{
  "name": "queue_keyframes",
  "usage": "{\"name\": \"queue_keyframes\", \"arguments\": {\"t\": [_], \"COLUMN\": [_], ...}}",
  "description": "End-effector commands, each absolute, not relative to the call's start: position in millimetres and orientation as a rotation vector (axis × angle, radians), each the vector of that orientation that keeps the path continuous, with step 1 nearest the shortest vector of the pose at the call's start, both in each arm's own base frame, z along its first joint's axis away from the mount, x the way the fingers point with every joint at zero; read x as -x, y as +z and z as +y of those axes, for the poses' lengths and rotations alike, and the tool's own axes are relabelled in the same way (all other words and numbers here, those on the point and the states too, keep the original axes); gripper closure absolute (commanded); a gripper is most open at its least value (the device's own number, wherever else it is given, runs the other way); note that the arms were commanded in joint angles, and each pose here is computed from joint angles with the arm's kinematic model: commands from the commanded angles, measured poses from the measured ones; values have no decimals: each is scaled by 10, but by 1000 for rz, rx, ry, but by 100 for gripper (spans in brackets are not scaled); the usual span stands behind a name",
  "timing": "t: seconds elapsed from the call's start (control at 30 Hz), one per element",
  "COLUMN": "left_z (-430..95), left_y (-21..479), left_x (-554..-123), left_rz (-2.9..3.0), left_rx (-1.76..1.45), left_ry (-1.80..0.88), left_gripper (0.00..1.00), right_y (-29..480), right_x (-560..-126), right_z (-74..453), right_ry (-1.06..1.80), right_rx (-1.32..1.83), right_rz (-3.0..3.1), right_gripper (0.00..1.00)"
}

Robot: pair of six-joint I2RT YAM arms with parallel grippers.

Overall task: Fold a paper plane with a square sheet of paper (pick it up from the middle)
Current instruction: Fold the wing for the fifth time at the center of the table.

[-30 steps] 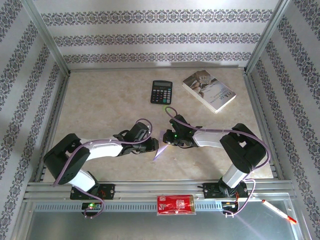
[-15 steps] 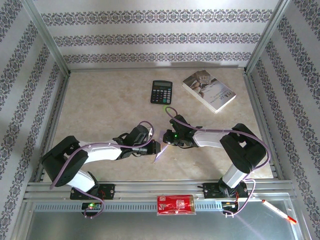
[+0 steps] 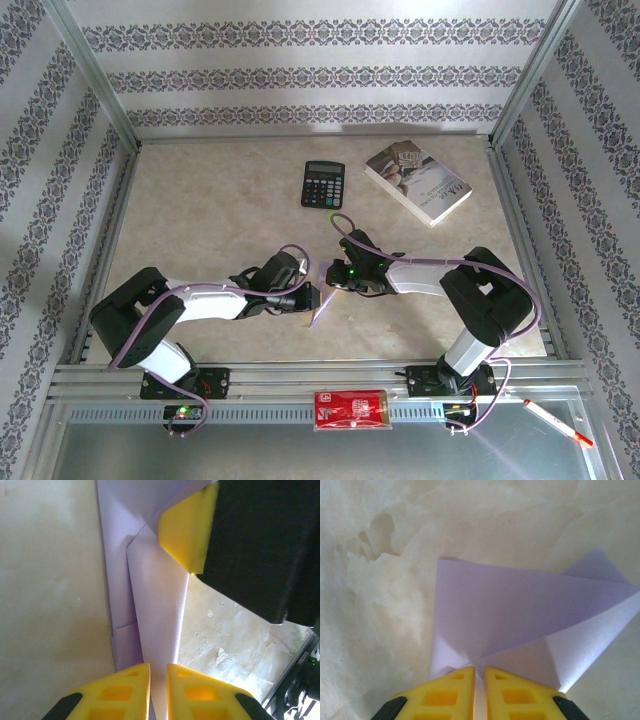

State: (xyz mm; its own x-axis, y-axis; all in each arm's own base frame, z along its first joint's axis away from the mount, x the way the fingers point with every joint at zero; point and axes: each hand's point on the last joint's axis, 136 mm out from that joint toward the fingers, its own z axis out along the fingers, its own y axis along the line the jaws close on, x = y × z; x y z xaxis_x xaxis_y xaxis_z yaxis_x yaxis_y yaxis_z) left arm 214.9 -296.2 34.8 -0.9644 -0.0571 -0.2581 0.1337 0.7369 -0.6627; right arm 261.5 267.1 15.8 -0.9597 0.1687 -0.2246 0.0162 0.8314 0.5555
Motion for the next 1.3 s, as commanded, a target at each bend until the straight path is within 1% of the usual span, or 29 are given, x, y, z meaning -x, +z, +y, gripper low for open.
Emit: {"name": "queue_keyframes", "arguments": {"t": [0.0, 0.1, 0.23, 0.53, 0.7, 0.87, 1.0, 1.1, 1.27], "left_z": [-3050, -3004, -2956, -3072, -3122, -3106, -3053, -3018, -3020], "left_y": [447, 491, 556, 469, 462, 425, 411, 425, 476], "left_x": [-2192, -2220, -2263, -2291, -2339, -2354, -2360, -2353, -2325], "left_rz": [2639, 2624, 2603, 2638, 2624, 2616, 2595, 2561, 2510], "left_rx": [-62, -43, -28, 0, 40, 74, 90, 103, 117], "left_ry": [-1087, -1075, -1073, -1155, -1218, -1244, -1257, -1287, -1351], "left_gripper": [83, 77, 73, 73, 80, 89, 97, 100, 100], "right_y": [123, 111, 97, 93, 105, 152, 331, 526, 719], "right_x": [-2578, -2571, -2571, -2567, -2565, -2573, -2632, -2678, -2750], "right_z": [2630, 2621, 2618, 2618, 2620, 2615, 2611, 2589, 2543], "right_ry": [791, 787, 783, 784, 788, 796, 840, 883, 905], "right_rx": [-149, -150, -149, -149, -148, -146, -112, -65, 20], "right_rz": [2757, 2760, 2763, 2764, 2762, 2751, 2688, 2614, 2534], "right_gripper": [86, 86, 86, 86, 86, 85, 80, 76, 70]}}
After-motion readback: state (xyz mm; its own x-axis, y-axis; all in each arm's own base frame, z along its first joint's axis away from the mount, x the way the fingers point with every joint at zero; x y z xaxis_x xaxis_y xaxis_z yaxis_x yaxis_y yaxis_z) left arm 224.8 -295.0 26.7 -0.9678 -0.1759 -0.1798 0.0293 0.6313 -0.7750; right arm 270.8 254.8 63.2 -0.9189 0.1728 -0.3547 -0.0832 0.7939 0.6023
